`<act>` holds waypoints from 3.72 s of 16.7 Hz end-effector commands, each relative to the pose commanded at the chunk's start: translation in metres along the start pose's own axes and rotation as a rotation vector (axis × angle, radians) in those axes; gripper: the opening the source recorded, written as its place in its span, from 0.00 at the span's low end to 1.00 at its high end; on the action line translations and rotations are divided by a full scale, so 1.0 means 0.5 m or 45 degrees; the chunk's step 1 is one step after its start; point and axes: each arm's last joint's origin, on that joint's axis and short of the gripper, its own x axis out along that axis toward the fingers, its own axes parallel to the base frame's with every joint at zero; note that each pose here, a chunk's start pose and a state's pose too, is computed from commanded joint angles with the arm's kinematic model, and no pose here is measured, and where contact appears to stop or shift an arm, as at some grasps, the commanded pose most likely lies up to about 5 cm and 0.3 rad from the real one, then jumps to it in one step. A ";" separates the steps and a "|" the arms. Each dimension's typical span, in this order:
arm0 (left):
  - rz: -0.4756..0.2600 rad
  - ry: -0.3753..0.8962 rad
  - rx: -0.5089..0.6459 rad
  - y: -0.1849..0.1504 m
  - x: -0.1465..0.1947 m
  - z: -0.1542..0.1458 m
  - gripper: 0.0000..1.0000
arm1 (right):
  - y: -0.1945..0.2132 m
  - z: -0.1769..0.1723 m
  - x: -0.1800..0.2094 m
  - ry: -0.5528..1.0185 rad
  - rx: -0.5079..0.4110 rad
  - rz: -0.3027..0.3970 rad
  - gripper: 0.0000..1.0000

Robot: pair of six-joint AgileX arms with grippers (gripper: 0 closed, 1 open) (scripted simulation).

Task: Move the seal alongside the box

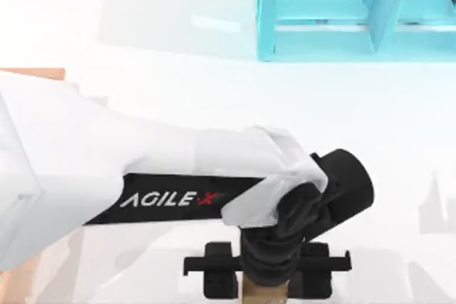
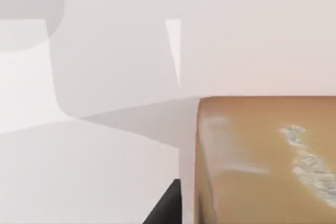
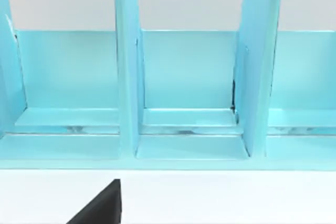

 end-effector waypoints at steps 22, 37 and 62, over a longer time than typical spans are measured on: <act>0.014 0.007 0.001 0.000 -0.082 0.000 0.00 | 0.000 0.000 0.000 0.000 0.000 0.000 1.00; 0.010 0.013 -0.012 0.134 -0.170 0.211 0.00 | 0.000 0.000 0.000 0.000 0.000 0.000 1.00; -0.003 -0.003 0.000 0.450 -0.158 0.380 0.00 | 0.000 0.000 0.000 0.000 0.000 0.000 1.00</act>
